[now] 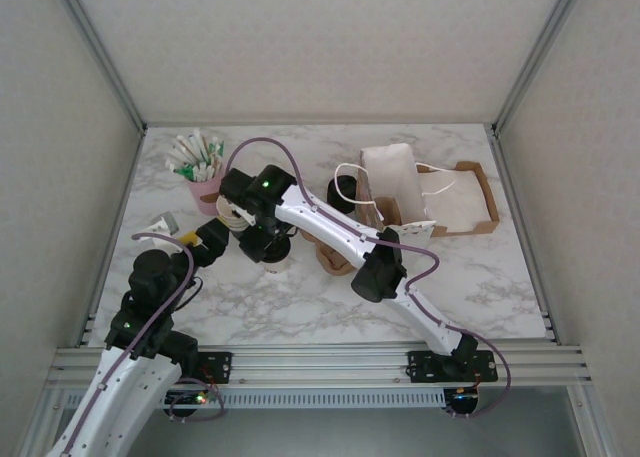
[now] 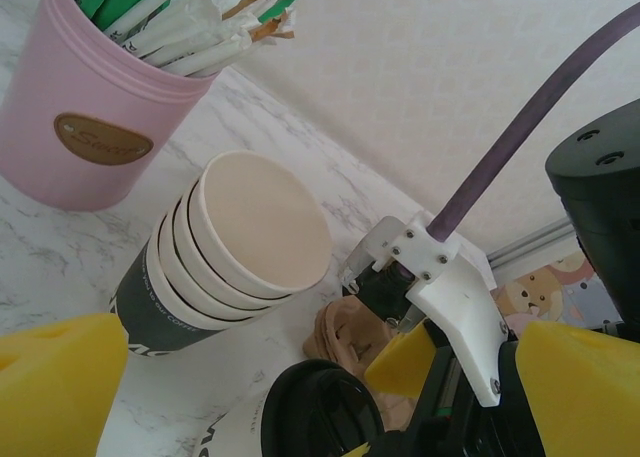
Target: Pack the takeout coffee
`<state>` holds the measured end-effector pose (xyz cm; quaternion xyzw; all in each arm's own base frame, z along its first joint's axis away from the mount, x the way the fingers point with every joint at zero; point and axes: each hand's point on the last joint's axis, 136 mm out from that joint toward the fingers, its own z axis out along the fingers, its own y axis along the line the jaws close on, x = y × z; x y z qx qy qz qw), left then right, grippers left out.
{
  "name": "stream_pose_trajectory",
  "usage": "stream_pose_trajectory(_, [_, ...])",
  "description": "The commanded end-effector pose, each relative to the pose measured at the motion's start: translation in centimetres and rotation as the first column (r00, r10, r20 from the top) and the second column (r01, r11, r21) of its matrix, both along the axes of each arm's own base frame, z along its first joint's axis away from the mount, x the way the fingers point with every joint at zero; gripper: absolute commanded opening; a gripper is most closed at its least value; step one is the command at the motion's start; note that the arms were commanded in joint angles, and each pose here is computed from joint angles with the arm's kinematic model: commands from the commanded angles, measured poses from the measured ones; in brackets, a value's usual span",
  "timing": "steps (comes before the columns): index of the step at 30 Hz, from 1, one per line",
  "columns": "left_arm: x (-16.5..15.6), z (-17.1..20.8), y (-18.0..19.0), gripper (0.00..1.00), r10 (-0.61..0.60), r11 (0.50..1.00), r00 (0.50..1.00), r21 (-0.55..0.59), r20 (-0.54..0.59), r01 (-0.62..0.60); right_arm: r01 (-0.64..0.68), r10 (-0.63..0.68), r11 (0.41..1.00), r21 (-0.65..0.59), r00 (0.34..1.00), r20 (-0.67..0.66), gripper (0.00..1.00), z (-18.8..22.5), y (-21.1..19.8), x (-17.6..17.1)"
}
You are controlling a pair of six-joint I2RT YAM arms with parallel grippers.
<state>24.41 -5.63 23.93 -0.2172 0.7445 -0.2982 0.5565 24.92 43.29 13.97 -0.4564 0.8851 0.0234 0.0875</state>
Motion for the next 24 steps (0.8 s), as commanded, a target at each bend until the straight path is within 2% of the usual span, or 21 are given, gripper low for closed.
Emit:
stream_pose_trajectory(1, [-0.17,0.53,0.09,1.0,-0.006,1.0,1.0,0.013,0.023,0.006,0.0,0.0,1.0,-0.016,1.0,0.018,0.87,0.28,-0.09,-0.27])
stream_pose_trajectory(24, [-0.2,0.52,0.07,1.0,-0.008,1.0,1.0,0.014,0.024,0.008,0.022,-0.022,1.0,-0.018,1.0,0.001,0.84,-0.64,0.23,-0.31])
